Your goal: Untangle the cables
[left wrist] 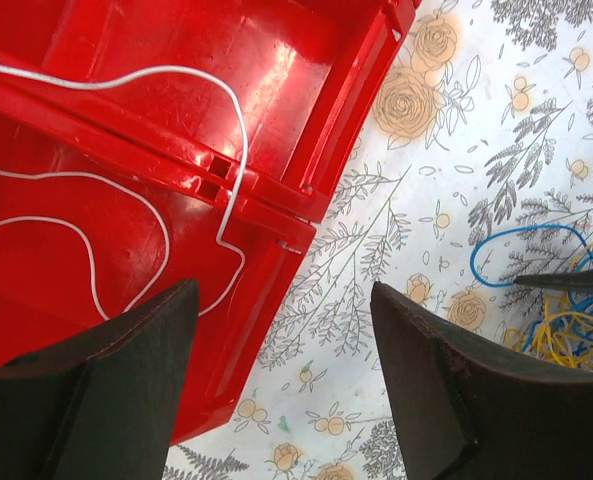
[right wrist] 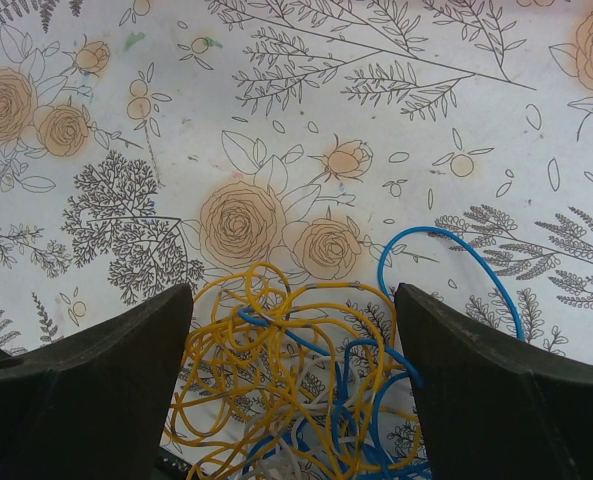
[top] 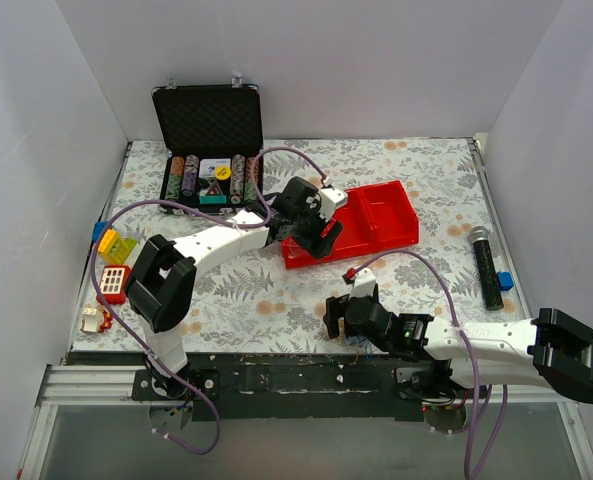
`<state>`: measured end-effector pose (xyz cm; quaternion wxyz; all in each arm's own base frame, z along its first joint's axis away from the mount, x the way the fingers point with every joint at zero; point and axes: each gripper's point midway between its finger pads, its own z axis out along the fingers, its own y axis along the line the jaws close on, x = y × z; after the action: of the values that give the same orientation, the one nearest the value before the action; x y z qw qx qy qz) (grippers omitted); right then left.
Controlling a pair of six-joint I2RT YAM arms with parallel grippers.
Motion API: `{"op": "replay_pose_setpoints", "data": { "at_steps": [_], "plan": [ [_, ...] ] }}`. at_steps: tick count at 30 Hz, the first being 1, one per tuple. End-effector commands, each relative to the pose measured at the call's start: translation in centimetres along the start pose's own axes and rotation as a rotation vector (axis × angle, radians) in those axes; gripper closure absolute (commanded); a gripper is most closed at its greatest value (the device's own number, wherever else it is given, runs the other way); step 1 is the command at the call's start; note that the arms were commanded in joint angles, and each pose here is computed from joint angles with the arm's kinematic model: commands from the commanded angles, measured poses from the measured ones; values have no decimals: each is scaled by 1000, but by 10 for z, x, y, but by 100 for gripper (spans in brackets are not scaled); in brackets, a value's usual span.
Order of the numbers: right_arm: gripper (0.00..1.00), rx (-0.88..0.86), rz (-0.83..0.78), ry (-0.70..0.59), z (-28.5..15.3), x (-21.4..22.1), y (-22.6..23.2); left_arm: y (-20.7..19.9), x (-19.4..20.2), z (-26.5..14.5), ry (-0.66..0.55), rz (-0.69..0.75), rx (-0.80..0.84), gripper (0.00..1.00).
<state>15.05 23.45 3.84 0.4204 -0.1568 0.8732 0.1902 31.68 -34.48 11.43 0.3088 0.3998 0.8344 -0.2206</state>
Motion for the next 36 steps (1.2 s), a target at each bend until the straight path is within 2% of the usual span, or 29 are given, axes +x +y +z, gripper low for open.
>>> {"op": "replay_pose_setpoints", "data": {
  "at_steps": [1, 4, 14, 23, 29, 36],
  "plan": [
    [10, -11, 45, -39, -2, -15, 7, -2, -29, -4, -99, 17, 5, 36],
    [11, -17, 47, -37, -2, -13, 8, 2, -30, -1, -117, 32, -13, 42],
    [12, -28, 55, -44, -4, -15, 8, 7, -10, 18, -93, 54, -2, 46],
    [14, -44, 70, -33, -5, -9, 8, 26, -15, 19, -124, -10, -4, 52],
    [15, -50, 72, -34, -5, -10, 10, 39, -21, 9, -160, -57, 70, 67],
    [16, -46, 60, -32, -4, -13, 12, 29, -11, 16, -138, -44, 164, 62]
  ]
}}
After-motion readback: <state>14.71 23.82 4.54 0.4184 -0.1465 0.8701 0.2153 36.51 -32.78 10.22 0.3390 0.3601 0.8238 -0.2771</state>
